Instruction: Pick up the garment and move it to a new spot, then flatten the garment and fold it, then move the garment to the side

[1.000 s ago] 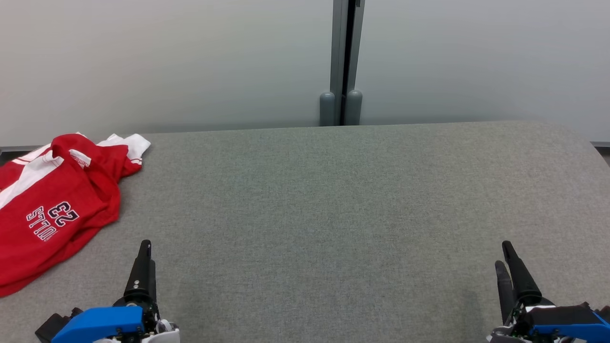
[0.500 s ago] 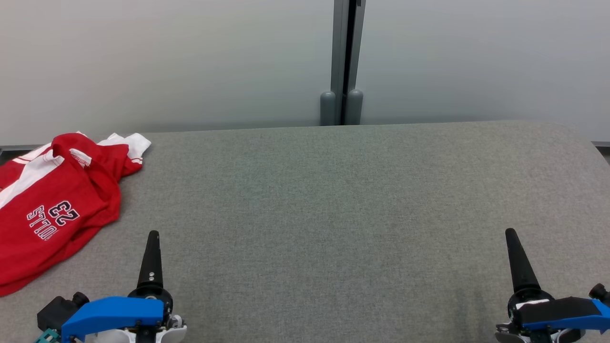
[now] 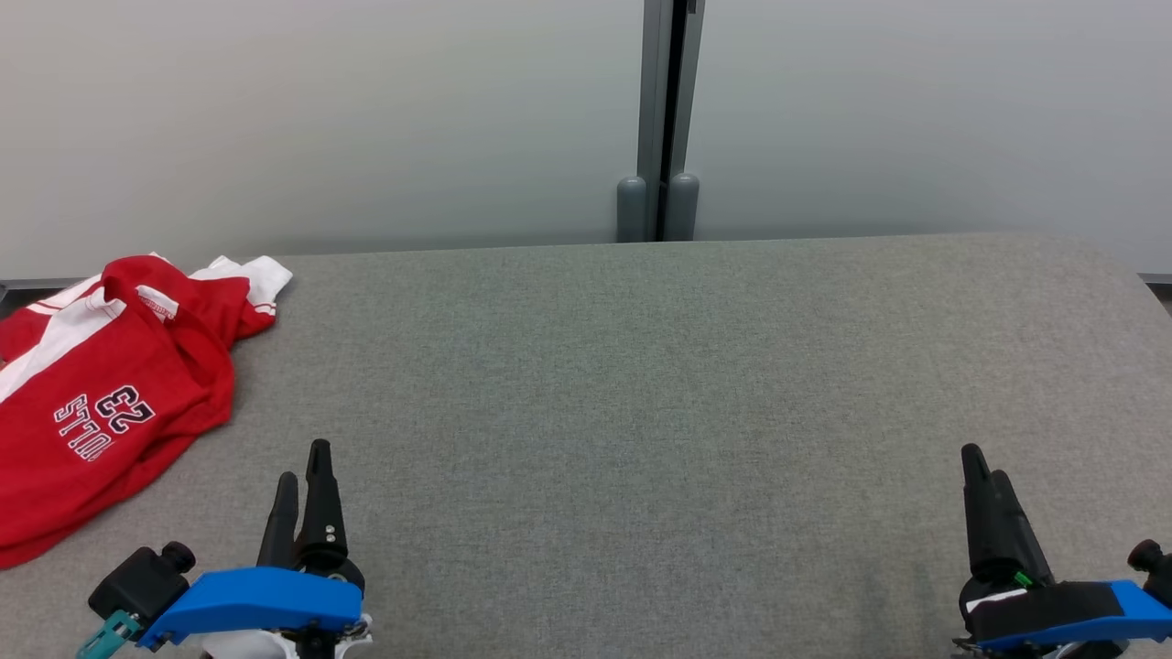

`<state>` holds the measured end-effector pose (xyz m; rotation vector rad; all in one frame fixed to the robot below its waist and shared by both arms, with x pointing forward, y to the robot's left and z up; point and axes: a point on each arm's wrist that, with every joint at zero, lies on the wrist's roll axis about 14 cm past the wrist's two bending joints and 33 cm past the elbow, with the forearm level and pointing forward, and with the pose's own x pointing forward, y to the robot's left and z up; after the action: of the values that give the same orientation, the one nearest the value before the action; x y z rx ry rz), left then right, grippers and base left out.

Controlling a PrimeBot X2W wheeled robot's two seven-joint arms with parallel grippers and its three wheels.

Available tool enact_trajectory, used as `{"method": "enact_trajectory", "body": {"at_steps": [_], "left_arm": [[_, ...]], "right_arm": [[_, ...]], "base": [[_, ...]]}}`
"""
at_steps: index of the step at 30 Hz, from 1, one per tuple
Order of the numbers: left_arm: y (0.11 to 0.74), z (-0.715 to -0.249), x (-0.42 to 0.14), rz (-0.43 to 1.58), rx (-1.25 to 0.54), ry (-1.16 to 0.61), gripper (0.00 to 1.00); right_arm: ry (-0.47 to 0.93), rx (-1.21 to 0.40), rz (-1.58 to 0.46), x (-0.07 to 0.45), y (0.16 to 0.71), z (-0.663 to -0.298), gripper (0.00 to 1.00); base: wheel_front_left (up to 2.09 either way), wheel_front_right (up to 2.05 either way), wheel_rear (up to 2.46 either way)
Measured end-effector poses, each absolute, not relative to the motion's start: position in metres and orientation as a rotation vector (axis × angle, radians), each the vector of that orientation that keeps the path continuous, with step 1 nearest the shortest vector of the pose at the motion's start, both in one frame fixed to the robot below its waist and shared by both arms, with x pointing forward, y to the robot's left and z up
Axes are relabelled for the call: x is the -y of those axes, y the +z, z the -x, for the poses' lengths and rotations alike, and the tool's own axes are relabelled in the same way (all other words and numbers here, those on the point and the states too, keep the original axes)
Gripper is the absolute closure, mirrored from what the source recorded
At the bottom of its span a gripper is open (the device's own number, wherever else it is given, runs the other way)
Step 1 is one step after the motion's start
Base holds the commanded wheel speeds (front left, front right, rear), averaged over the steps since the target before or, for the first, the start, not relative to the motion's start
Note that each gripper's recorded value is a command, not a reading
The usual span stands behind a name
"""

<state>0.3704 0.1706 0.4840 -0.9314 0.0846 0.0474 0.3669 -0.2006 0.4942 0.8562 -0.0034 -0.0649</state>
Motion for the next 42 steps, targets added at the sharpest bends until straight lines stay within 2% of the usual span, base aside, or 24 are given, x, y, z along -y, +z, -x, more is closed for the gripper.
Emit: {"method": "enact_trajectory", "body": {"at_steps": [19,42], "left_arm": [[0.473,-0.364,-0.162,0.611,-0.103,0.018,0.0],[0.461,-0.356,-0.154,0.388,-0.113,-0.024,0.0]], "right_arm": [[-0.007,-0.011,-0.559,0.185,0.492,-0.367,0.0],[0.053,-0.017,-0.288,0.172,0.486,-0.362,0.0]], "base": [[0.0,0.0,0.0],[0.0,0.0,0.0]]}}
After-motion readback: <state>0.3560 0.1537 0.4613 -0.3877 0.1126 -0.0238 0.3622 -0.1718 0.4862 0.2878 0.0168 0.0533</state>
